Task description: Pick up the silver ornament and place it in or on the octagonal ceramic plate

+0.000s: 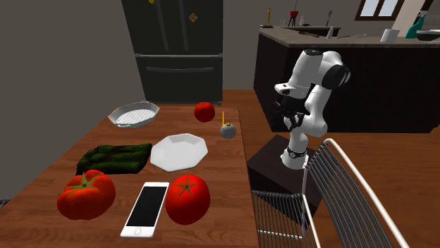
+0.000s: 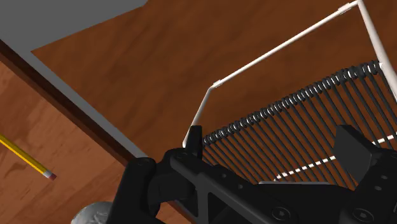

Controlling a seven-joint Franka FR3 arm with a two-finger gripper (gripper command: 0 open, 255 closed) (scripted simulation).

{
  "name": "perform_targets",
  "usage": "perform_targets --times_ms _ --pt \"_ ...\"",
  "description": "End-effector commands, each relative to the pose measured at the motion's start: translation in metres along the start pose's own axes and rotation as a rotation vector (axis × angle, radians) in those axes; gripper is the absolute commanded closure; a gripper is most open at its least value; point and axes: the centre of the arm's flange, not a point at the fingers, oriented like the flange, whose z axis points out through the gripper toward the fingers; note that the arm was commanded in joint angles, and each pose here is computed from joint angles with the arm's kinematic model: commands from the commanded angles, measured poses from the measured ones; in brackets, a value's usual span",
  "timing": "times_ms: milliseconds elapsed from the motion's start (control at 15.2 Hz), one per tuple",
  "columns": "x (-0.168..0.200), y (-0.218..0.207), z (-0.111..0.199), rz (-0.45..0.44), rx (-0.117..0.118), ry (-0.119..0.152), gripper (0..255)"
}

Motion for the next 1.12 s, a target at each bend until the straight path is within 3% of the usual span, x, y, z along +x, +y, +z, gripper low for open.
perform_targets --times_ms 0,1056 --pt "0.000 0.000 0.000 0.000 0.000 0.000 0" --pt "0.098 0.109 0.013 0.037 -0.253 0.340 0"
